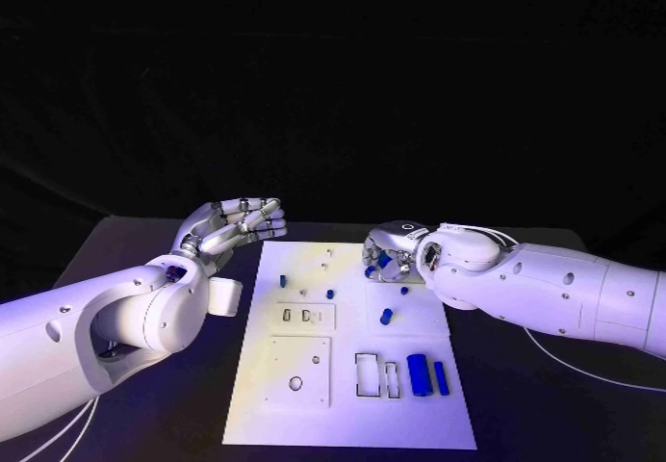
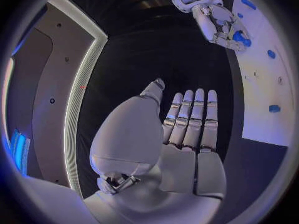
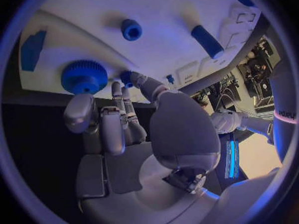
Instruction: Assemble the parts on the task board
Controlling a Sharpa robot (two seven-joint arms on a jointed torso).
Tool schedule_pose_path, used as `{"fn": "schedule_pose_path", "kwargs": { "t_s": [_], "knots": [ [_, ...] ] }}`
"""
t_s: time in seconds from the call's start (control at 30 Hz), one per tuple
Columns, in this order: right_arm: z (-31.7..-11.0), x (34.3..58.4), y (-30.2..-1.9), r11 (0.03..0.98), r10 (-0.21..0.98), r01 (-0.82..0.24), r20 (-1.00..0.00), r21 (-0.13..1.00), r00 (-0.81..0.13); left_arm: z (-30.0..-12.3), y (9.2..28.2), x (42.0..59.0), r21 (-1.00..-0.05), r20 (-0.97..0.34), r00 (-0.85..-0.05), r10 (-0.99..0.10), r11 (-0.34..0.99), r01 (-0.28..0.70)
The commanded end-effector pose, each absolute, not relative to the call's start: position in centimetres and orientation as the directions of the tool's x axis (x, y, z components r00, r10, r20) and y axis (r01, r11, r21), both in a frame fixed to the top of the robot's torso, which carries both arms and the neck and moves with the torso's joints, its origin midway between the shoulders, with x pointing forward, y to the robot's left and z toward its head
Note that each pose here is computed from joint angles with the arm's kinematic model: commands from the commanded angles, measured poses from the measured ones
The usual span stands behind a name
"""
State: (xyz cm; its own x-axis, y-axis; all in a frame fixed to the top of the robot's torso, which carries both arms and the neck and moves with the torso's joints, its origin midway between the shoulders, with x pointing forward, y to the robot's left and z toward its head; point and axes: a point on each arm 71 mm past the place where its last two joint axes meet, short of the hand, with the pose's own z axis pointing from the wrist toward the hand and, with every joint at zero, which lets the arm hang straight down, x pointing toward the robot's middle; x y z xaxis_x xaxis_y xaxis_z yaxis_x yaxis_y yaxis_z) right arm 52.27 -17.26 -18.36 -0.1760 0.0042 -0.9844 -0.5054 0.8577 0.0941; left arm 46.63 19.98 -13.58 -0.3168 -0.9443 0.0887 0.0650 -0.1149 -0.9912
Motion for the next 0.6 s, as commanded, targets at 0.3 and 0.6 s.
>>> {"fn": "schedule_pose_path", "kwargs": {
  "t_s": [0.3, 0.6],
  "knots": [
    [-18.77, 52.45, -17.29, 0.864, 0.010, -0.487, -0.972, 0.126, -0.234, -13.33, 19.80, 46.60, -0.991, 0.089, -0.337, -0.937, -0.118, 0.068],
    [-18.51, 52.57, -17.24, 0.865, 0.038, -0.483, -0.979, 0.133, -0.202, -13.33, 19.85, 46.63, -0.991, 0.088, -0.335, -0.938, -0.117, 0.067]
  ]
}}
